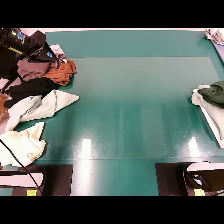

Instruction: Fold the shirts.

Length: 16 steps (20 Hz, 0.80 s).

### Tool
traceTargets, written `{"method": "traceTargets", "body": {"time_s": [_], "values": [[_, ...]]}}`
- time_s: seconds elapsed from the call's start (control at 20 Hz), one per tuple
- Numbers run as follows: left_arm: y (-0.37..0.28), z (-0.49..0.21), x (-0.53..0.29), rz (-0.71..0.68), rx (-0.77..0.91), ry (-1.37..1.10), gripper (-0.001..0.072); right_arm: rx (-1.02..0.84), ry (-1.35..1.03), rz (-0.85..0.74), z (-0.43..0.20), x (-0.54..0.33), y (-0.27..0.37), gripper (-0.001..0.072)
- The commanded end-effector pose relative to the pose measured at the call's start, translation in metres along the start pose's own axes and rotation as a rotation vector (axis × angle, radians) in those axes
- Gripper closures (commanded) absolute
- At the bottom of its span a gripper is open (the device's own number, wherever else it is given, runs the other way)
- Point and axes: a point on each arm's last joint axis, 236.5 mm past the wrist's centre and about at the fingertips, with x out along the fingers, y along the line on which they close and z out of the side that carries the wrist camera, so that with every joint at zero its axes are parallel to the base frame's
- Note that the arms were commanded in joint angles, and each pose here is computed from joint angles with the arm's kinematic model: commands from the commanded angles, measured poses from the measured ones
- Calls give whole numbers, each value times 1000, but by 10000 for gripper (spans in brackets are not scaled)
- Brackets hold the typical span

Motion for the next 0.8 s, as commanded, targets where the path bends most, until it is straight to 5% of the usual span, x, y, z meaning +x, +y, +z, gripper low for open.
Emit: {"method": "traceTargets", "body": {"time_s": [0.0,0.2,0.25,0.35,0.4,0.75], "values": [[-1,1,-2,0,4,-10,491,35,107,-186,-23,8,-48,692],[-2,5,-2,-3,10,-28,491,25,107,-435,-22,-2,-107,675],[-2,5,-2,-2,11,-29,491,19,110,-476,-22,-3,-117,535],[-2,5,-2,-3,13,-30,490,-2,130,-542,-24,-6,-133,109],[-2,6,-2,-2,22,-31,491,-42,148,-541,-25,-5,-133,-4],[0,5,-2,8,61,-27,490,-129,-30,-432,-13,-55,-86,-8]]}}
